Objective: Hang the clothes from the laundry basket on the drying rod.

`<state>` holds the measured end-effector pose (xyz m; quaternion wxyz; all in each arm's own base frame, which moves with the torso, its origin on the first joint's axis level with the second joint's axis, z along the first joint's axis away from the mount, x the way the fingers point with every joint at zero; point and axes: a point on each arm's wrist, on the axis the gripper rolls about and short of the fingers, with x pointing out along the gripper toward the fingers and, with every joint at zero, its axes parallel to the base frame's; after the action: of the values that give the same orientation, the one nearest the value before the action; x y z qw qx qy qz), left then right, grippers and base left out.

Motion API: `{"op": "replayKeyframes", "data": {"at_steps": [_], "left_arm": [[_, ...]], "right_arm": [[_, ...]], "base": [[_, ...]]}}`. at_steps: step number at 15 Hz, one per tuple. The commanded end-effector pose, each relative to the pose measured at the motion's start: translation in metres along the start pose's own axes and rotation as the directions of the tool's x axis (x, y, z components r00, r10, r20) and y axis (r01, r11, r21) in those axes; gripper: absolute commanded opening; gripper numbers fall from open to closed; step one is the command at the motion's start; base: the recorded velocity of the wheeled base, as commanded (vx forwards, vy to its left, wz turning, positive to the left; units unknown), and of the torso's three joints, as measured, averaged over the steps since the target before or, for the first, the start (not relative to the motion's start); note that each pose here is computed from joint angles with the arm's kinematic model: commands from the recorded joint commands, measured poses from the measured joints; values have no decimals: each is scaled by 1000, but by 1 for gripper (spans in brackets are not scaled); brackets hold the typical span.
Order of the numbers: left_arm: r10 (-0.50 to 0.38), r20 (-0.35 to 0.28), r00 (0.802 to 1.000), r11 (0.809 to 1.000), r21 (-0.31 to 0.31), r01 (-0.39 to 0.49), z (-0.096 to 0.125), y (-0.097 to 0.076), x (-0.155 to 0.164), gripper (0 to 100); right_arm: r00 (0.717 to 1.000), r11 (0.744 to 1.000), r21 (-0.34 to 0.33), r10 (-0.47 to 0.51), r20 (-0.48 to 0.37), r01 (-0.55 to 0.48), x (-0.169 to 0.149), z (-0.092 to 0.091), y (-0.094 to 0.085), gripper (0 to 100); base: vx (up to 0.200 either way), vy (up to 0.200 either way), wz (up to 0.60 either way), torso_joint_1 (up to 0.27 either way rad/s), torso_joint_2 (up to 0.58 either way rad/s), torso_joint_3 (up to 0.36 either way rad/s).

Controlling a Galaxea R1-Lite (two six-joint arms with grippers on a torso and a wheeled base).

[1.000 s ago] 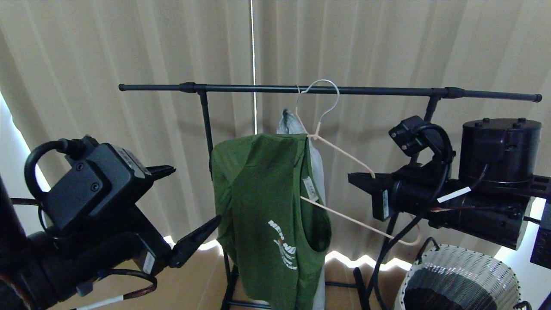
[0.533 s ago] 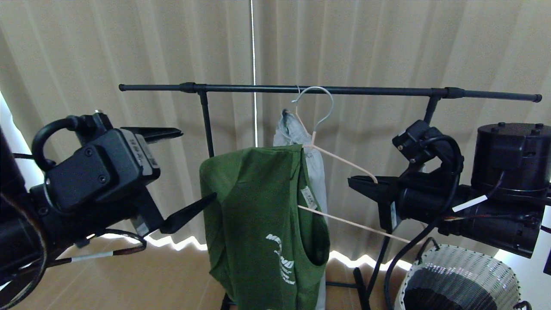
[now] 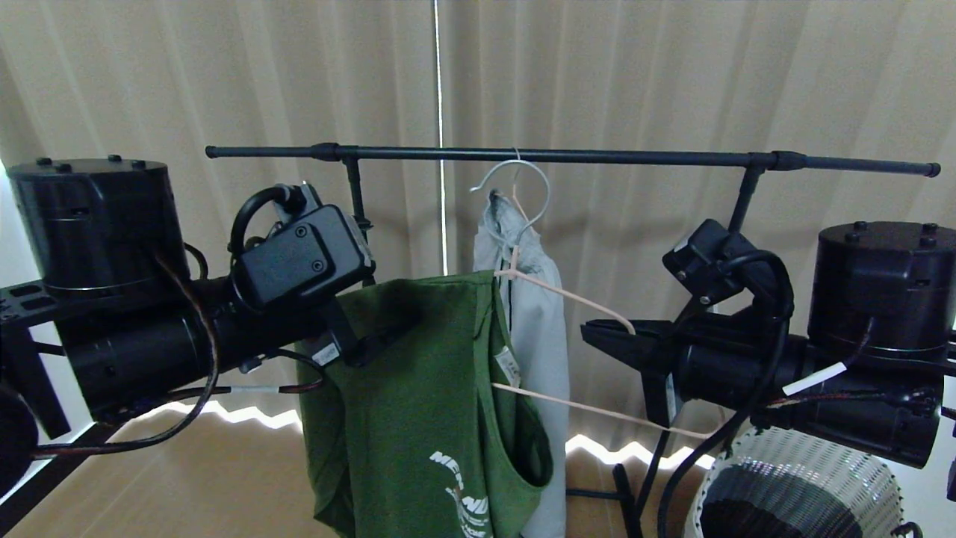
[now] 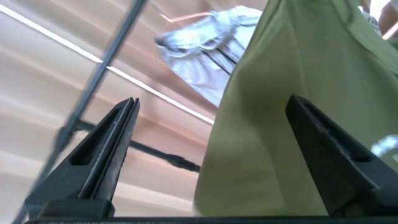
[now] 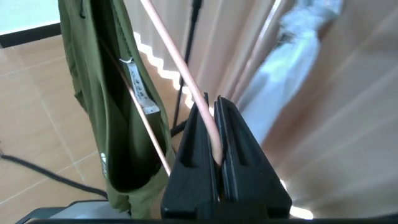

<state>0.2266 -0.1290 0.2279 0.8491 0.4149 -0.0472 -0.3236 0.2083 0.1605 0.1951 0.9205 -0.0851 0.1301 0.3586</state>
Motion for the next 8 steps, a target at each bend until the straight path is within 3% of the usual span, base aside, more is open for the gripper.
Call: {"op": "replayKeyframes", "data": {"at_steps": [1, 6, 7, 8], "left_arm": [[-20, -19, 1000, 1000, -3, 20, -5, -3, 12, 100], [-20, -17, 1000, 1000, -3, 20, -4, -3, 11, 100], [-20, -17, 1000, 1000, -3, 20, -5, -3, 11, 0], [-22, -19, 1000, 1000, -3, 22, -5, -4, 11, 0]], "right_arm": [[1000, 1000, -3, 13, 0, -13, 0, 0, 3, 0], [999, 999, -15, 46, 7, -46, 0, 2, 13, 0], [999, 999, -16, 48, 7, -48, 0, 2, 13, 0], [999, 999, -16, 51, 5, -51, 0, 2, 13, 0]], "base": [[0, 0, 0, 0, 0, 0], [0, 0, 0, 0, 0, 0], [0, 0, 0, 0, 0, 0], [0, 0, 0, 0, 0, 0]]}}
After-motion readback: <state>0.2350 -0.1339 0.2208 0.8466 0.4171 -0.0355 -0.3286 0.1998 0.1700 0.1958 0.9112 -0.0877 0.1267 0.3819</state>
